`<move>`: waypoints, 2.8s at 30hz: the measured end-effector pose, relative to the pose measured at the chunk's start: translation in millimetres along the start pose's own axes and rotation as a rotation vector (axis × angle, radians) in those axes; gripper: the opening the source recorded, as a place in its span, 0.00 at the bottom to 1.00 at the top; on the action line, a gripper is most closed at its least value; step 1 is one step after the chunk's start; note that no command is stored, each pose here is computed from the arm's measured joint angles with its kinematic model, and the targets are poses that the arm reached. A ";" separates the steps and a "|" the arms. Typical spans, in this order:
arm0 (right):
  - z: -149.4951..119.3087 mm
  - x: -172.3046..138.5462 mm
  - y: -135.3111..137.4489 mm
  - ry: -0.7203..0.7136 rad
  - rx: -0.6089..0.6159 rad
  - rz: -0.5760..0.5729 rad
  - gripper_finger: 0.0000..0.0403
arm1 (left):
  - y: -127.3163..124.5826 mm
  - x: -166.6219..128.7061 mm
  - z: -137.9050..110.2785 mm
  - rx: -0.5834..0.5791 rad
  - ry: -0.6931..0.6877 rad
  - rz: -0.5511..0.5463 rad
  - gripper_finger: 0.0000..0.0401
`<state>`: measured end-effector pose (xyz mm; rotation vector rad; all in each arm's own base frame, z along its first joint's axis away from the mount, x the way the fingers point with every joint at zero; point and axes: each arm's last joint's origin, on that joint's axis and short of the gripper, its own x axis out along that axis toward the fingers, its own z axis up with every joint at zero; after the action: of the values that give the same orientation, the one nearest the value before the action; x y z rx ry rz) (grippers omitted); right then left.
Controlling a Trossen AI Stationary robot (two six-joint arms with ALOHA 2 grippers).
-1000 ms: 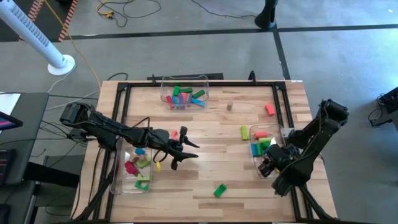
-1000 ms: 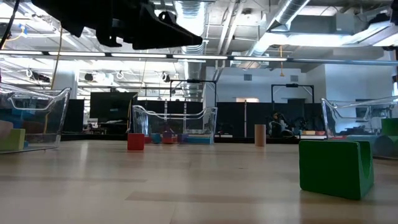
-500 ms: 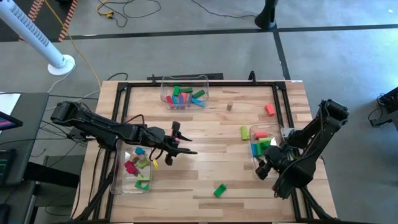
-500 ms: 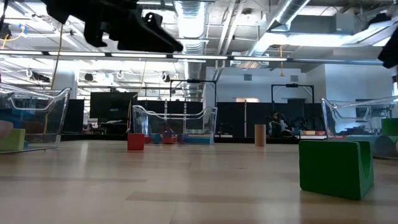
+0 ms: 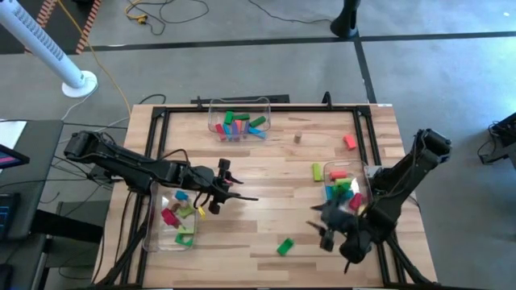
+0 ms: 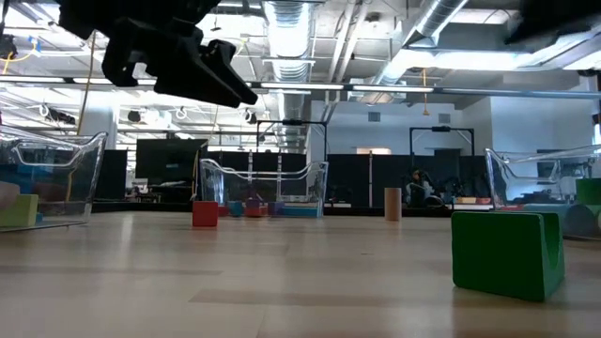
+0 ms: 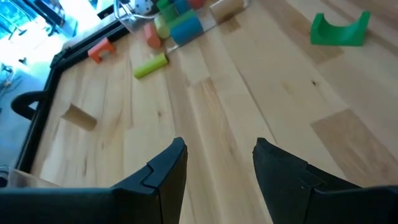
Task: Sort blocks by size
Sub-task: Put the green arc block into the left transparent bin
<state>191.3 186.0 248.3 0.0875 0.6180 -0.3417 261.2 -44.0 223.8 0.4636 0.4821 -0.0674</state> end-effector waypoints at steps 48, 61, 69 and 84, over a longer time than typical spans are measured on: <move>-38.1 133.7 59.0 0.239 -0.559 0.484 0.62 | -31.8 -7.9 13.7 -0.267 -0.093 -0.294 0.44; -45.1 133.5 51.4 0.339 -0.561 0.434 0.62 | -31.9 -8.0 13.7 -0.263 -0.093 -0.290 0.44; -46.5 134.3 47.1 0.378 -0.560 0.409 0.61 | -31.9 -8.0 13.7 -0.262 -0.093 -0.290 0.44; -47.5 131.1 48.8 0.397 -0.501 0.409 0.38 | -33.1 -8.4 14.1 -0.248 -0.096 -0.293 0.44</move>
<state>281.4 202.7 132.4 -0.2027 1.0408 0.2397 254.2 -80.3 225.1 0.1436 0.4541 -0.3074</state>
